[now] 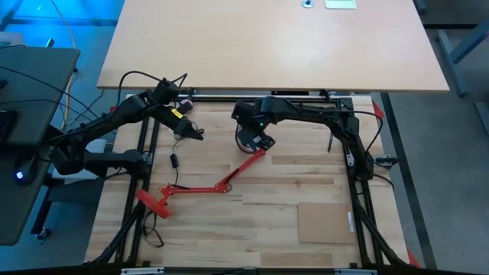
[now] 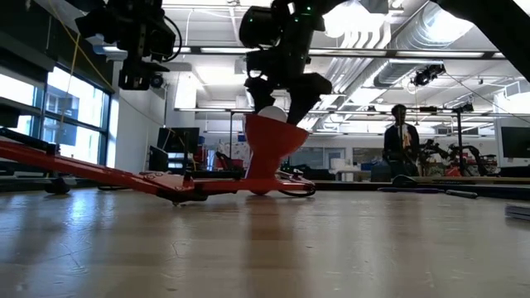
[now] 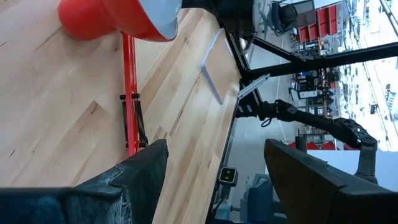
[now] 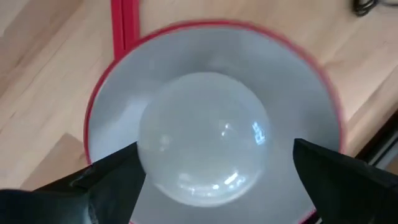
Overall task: Screw lightbulb
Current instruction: Remove the lightbulb from the desk lamp
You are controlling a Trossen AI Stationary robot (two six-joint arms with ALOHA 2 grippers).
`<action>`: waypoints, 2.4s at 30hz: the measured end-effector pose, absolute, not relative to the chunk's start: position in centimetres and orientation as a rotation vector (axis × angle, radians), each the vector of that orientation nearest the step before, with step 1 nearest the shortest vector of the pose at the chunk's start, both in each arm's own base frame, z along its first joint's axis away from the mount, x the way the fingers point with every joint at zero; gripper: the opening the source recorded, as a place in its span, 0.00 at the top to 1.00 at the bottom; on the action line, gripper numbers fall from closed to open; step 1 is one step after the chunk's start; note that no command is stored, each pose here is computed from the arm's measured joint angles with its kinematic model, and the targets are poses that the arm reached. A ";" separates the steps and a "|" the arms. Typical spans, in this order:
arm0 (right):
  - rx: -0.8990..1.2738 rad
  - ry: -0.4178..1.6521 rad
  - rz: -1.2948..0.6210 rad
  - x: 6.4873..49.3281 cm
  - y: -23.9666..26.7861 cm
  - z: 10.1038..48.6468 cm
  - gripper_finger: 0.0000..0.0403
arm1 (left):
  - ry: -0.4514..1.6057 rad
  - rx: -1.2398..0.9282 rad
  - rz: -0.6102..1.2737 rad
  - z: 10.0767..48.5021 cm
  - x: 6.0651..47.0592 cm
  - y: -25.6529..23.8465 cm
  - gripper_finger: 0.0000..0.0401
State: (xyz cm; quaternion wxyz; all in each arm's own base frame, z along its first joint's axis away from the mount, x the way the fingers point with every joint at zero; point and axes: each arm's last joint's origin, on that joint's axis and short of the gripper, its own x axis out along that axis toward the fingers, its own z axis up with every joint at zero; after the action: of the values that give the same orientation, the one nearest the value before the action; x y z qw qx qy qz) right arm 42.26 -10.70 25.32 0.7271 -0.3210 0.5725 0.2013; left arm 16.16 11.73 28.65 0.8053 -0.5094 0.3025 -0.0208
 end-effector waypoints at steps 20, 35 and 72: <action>-0.676 1.234 0.390 41.4 -10.4 31.6 0.04 | 0.622 -1.039 -0.052 28.8 16.3 11.9 0.35; -0.281 1.134 0.078 42.5 -10.0 32.8 0.04 | 0.624 -1.057 -0.047 28.8 16.3 11.9 0.35; 1.054 0.960 -0.934 42.6 -8.1 30.4 0.04 | 0.518 -0.907 -0.083 29.7 17.0 12.5 0.35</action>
State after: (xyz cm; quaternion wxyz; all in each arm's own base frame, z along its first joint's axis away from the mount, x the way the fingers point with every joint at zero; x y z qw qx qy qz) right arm 42.63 -8.07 30.42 0.6584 0.4654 0.4241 -0.4123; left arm 16.99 12.51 29.73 0.8660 -0.4329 0.2471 -0.0396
